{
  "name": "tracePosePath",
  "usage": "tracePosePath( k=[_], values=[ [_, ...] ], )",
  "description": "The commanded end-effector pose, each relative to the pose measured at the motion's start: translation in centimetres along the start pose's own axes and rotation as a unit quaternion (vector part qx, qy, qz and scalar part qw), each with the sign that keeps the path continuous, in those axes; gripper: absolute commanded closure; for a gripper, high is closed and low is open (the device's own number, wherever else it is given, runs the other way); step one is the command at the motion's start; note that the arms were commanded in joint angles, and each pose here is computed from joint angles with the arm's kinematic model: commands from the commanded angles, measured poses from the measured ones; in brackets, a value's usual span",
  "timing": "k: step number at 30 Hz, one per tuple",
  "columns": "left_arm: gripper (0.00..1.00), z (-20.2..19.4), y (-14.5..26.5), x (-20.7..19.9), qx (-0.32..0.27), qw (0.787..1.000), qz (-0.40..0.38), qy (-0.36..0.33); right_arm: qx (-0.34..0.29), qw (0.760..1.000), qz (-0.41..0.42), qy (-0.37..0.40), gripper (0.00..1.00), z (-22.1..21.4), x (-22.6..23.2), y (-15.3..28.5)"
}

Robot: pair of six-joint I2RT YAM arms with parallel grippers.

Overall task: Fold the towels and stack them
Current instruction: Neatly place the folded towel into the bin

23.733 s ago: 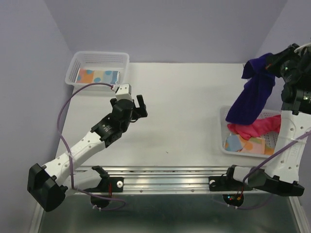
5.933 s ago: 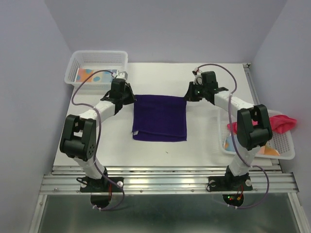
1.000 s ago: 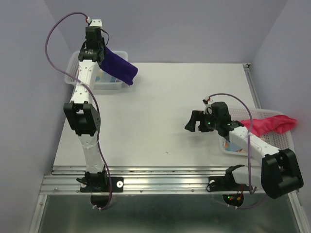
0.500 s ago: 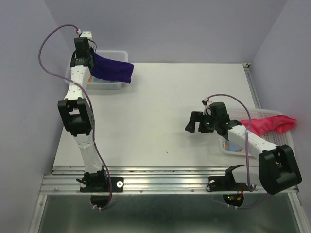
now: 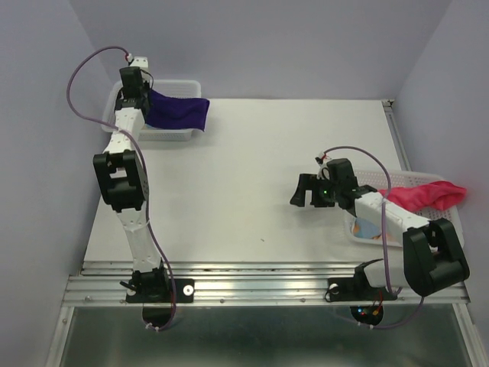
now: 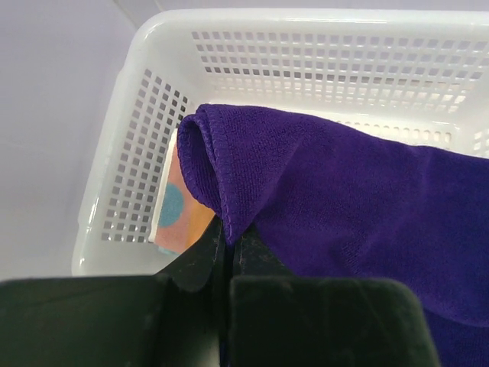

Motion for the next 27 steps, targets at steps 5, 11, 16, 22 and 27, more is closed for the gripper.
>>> tracePosePath(
  k=[5,11,16,22,27],
  values=[
    [1.0,0.7,-1.1,2.6,-0.033,0.999,0.033,0.006,-0.04,0.999,-0.011,0.026,0.0,2.9,1.0,0.2],
    [1.0,-0.2,-2.1,3.1,-0.02,0.999,0.044,0.004,-0.037,0.999,-0.016,0.023,0.0,3.0,1.0,0.0],
    [1.0,-0.5,-2.7,3.8,-0.012,0.998,0.069,0.005,-0.036,0.999,-0.017,0.019,0.0,3.1,1.0,-0.3],
    [0.96,-1.0,-3.4,4.4,0.006,0.996,0.094,0.009,-0.036,0.999,-0.019,0.018,0.0,3.3,0.9,-0.4],
    [0.21,0.2,-2.7,4.5,0.005,0.997,0.078,0.02,-0.043,0.999,-0.017,0.02,0.0,3.7,1.3,0.0]
  ],
)
Point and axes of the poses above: each gripper's point midway between its finger pads, its own y axis back along the fingers, its own x axis along the line the jaws close on, z = x × y, the point moved 9 cm from there along y, back along the fingers, and after that the axes turned 5 degrees about -y, right-handed, at the moved point
